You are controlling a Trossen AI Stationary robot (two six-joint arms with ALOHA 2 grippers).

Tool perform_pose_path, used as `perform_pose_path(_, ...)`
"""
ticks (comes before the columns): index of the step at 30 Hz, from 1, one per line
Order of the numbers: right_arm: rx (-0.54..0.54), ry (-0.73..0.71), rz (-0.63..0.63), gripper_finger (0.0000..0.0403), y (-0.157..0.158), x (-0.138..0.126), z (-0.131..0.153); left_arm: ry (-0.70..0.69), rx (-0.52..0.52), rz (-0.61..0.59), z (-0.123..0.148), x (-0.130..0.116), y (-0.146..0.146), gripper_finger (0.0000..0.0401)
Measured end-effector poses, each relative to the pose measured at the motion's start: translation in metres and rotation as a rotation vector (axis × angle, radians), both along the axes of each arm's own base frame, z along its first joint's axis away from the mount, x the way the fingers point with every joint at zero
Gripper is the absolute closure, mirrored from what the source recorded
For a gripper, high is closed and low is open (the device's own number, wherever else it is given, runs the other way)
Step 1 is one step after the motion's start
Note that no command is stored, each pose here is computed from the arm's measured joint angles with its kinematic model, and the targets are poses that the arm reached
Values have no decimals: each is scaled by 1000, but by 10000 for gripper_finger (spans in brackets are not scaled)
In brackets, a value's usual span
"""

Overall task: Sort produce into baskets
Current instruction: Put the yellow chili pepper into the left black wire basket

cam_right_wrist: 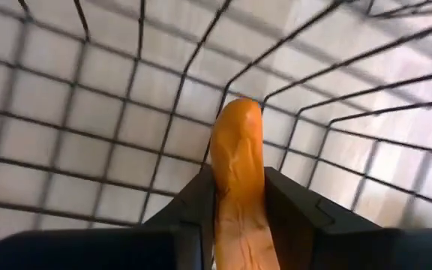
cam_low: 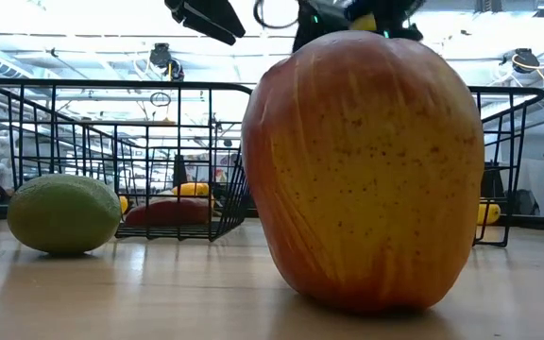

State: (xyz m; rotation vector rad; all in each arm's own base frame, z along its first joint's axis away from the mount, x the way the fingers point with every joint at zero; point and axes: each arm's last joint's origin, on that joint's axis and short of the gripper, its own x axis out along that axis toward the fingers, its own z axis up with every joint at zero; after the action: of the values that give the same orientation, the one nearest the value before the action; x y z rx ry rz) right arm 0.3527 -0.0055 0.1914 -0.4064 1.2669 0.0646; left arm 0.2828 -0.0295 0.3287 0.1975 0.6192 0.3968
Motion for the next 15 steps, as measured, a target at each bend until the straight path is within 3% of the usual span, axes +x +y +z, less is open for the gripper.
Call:
perform_pose_path(7,129,-28,-25,312,14,12,53,30,4,-5,-2,-2,-1,79)
perform_pose_path(15,138,-376,151,312,43,42,97,64,-27,28,10,-30,-4,79)
